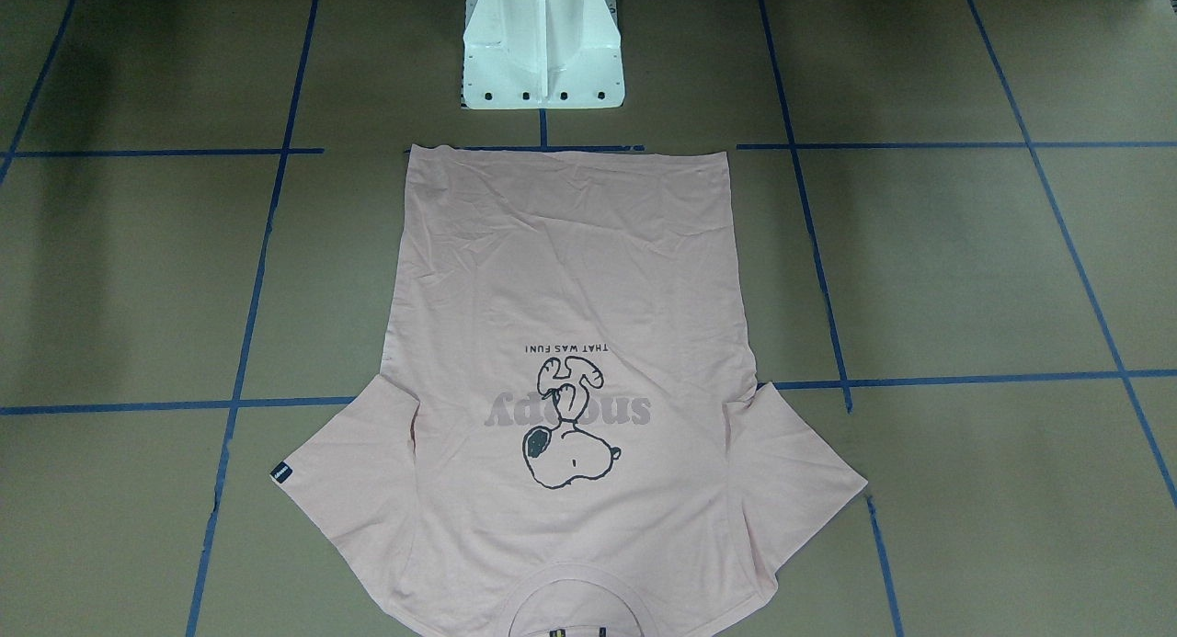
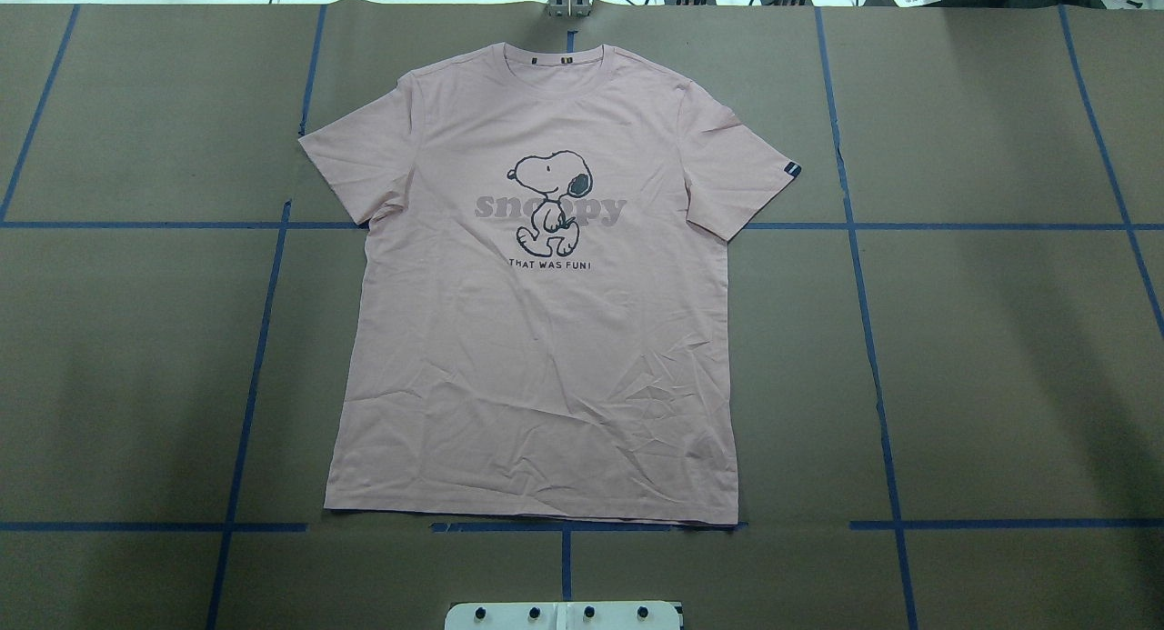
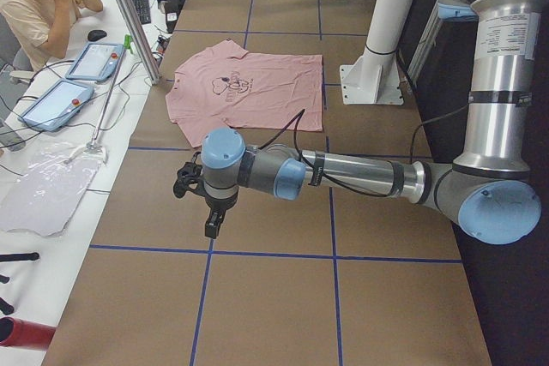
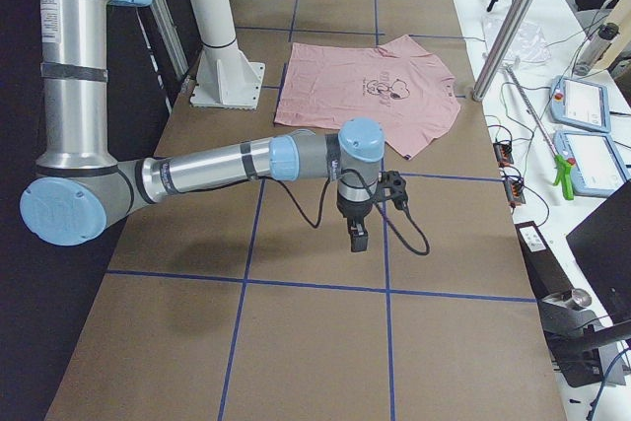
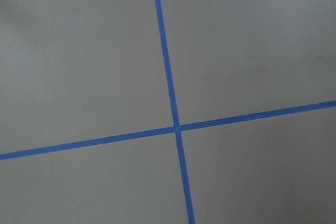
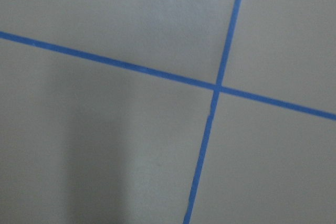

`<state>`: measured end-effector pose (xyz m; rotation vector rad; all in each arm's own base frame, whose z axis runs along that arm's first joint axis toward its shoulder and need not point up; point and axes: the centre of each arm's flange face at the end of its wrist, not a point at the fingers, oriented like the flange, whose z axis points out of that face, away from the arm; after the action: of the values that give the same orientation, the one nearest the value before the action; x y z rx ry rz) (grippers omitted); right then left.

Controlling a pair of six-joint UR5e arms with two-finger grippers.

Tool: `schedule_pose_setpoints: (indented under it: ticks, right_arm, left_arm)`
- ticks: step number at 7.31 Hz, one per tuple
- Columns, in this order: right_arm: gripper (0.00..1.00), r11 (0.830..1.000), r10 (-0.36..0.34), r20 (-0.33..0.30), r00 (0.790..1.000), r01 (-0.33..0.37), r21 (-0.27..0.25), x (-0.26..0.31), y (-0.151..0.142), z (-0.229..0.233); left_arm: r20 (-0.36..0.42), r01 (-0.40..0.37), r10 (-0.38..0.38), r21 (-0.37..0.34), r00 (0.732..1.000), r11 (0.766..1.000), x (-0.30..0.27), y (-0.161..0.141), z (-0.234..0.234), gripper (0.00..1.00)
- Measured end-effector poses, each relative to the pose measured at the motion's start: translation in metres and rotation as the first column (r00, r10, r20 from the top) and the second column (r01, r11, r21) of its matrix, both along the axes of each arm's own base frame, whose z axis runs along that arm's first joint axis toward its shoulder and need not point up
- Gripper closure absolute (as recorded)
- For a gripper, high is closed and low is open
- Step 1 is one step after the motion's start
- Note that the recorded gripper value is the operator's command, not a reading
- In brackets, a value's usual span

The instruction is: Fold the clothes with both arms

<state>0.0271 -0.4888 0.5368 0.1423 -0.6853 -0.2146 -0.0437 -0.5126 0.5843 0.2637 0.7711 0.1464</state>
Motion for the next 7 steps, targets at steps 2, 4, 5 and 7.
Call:
schedule_pose_setpoints:
  ticks: [2,4,5,7]
  right_arm:
    - [0.00,0.996,-0.002,-0.011,1.000,0.003,0.094,-0.010,-0.038,-0.046]
    - [0.00,0.990,0.083,0.005,0.997,-0.083,0.117,-0.020,-0.068,-0.073]
    - [0.00,0.984,0.111,0.028,0.993,-0.114,0.135,-0.025,-0.079,-0.070]
    - [0.00,0.972,0.111,0.085,0.990,-0.126,0.200,-0.050,-0.095,-0.059]
  left_arm:
    - [-0.008,-0.015,0.016,0.138,1.000,0.990,0.011,-0.008,-0.020,0.00]
    - [0.012,0.001,-0.005,0.340,1.000,0.941,0.011,-0.031,-0.056,0.00]
    - [0.026,0.031,-0.046,0.426,0.999,0.904,0.009,-0.057,-0.080,0.00]
    - [-0.026,0.121,-0.123,0.476,0.992,0.871,0.017,-0.099,-0.117,0.00]
